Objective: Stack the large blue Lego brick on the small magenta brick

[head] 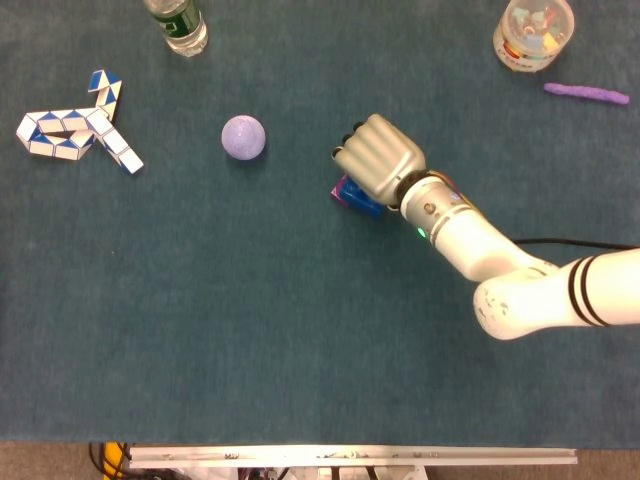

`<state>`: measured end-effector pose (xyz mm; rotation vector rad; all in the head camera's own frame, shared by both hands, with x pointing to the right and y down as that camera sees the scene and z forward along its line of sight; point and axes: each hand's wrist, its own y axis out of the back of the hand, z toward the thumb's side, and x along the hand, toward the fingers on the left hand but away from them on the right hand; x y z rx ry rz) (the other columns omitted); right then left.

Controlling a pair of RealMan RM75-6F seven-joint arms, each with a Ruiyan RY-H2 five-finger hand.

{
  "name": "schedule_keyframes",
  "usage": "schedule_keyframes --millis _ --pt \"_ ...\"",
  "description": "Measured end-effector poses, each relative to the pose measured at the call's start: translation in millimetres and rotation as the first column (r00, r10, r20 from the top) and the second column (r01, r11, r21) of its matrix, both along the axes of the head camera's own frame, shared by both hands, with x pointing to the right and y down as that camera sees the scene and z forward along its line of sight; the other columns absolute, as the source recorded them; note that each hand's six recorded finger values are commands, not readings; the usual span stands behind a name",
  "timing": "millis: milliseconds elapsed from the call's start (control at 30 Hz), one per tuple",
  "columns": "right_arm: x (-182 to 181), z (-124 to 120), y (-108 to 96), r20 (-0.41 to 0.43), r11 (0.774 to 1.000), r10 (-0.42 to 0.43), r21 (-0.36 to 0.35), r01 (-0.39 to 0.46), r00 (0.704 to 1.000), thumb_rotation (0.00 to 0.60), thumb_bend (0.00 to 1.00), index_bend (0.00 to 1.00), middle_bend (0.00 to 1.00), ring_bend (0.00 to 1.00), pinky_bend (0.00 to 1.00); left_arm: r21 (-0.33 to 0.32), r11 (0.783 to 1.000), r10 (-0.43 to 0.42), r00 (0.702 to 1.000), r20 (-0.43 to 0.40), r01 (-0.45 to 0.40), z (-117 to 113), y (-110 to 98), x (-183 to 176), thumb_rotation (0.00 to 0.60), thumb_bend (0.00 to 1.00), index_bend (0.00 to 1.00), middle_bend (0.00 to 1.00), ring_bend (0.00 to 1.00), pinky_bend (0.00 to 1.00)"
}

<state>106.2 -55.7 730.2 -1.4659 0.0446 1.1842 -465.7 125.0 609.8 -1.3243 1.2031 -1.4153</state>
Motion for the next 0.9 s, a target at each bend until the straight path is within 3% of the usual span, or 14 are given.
schedule_keyframes --millis 900 --pt "-1.8 2.6 3.6 0.032 0.998 0.059 -0.001 -0.059 0.998 0.600 0.13 0.42 0.43 0.33 0.47 -0.003 1.000 -0.004 1.000 -0.009 0.004 0.7 2.6 -8.7 0.600 0.21 0.23 0.20 0.19 0.15"
